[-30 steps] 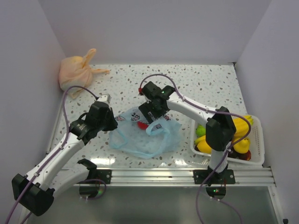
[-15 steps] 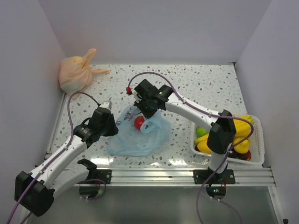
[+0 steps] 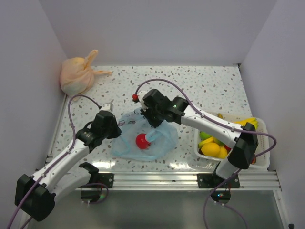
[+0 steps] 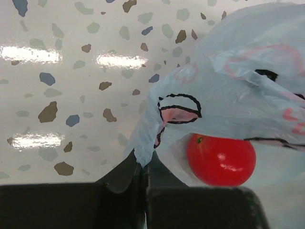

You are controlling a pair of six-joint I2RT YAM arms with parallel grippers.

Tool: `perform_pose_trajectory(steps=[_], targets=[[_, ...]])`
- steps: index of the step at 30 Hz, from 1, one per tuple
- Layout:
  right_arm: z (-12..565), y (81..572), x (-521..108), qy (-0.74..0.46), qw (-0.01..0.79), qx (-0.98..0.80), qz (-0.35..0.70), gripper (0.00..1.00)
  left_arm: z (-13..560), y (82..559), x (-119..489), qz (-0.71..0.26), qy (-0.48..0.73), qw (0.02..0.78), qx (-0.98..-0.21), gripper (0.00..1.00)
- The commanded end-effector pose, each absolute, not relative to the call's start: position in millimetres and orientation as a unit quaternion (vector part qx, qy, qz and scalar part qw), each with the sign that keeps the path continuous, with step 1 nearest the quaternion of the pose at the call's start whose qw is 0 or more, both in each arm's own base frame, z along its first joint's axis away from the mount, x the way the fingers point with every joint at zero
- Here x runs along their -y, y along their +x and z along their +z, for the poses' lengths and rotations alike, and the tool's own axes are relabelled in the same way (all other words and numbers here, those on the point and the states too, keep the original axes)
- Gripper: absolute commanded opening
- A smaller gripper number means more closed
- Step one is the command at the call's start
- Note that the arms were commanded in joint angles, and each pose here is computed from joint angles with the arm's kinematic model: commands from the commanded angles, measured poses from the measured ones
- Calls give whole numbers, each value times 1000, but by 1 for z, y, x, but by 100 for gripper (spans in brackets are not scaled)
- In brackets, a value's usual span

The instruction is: Untie the knot of the plastic bag and take out the fruit

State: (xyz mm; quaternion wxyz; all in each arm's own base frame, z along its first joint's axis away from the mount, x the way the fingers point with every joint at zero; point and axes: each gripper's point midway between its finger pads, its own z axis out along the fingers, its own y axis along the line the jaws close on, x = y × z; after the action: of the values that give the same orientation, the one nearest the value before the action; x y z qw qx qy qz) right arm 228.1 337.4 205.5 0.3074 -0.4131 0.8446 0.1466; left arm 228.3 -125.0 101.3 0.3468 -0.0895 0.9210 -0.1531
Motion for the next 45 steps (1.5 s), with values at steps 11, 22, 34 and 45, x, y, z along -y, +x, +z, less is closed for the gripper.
perform_pose_trajectory(steps=[11,22,34,45], targets=[[215,269,-304,-327,341,-874,111,84,123,225,124,-165,-85,361,-914,0],[324,209,-354,-389,410,-799,205,93,140,230,131,-172,-81,354,-916,0],[190,189,-389,-387,312,-836,231,84,140,226,128,-166,-79,351,-918,0],[107,222,-395,-366,303,-862,177,87,138,223,126,-165,-79,348,-919,0]])
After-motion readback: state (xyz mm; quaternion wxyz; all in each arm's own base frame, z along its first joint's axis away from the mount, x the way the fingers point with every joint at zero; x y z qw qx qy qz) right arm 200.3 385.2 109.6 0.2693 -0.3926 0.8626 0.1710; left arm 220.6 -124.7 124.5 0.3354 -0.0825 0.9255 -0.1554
